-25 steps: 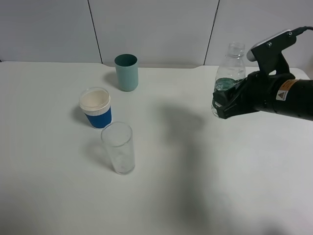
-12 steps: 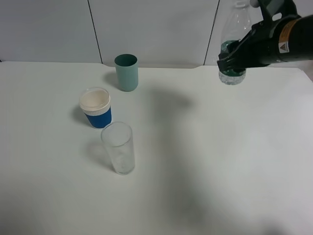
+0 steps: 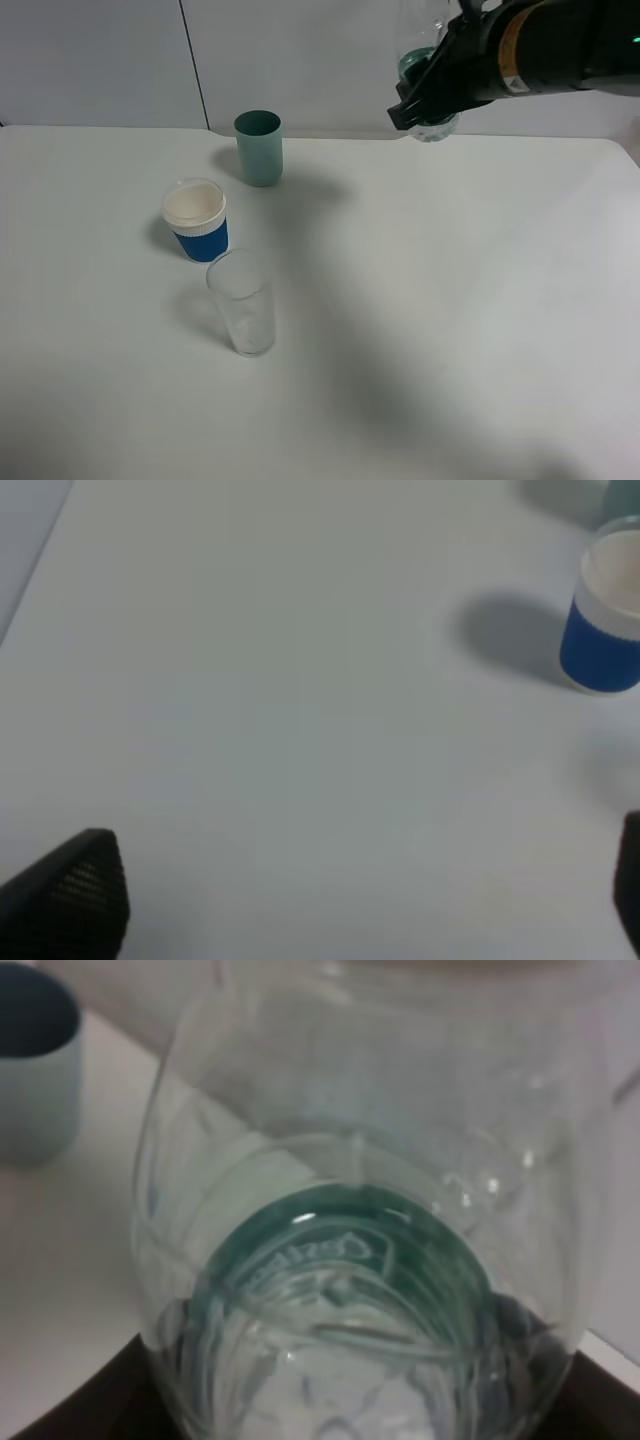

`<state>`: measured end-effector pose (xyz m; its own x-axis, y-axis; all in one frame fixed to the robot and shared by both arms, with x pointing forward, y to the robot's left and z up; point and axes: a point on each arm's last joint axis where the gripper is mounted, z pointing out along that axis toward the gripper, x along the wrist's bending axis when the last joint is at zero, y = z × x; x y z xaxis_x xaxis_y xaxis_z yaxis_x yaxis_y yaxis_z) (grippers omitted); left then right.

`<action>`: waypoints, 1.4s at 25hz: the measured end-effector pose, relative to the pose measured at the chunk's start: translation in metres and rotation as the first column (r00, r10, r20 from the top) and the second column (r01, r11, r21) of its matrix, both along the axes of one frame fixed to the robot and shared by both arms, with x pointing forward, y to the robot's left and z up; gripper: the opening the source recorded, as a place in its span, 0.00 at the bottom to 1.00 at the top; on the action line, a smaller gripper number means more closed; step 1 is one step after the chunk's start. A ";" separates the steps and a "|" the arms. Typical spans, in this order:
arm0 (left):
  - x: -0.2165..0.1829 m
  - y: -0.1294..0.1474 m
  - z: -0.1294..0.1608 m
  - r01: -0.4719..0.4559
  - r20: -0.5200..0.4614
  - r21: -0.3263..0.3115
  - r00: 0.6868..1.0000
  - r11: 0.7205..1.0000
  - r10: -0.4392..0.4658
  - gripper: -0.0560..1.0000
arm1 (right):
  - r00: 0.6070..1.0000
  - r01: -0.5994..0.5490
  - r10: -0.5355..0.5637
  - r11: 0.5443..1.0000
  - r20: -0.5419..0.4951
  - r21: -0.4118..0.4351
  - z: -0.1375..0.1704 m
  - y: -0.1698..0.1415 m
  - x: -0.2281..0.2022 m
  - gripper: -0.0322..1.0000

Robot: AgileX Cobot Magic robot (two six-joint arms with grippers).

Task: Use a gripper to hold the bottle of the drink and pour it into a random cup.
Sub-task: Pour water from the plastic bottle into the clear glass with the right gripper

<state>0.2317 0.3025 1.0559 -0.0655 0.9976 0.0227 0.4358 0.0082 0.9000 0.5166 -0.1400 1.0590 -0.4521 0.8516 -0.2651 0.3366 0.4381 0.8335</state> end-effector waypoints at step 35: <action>0.000 0.000 0.000 0.000 0.000 0.000 1.000 1.000 0.000 0.98 | 0.914 -0.390 0.405 0.869 -0.015 -0.305 -0.069 0.106 -0.022 0.56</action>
<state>0.2317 0.3025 1.0559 -0.0656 0.9976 0.0226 0.4358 0.0083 0.9000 0.4945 -0.0337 0.9905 -0.7163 0.4813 -0.5052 0.0450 0.7544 0.6549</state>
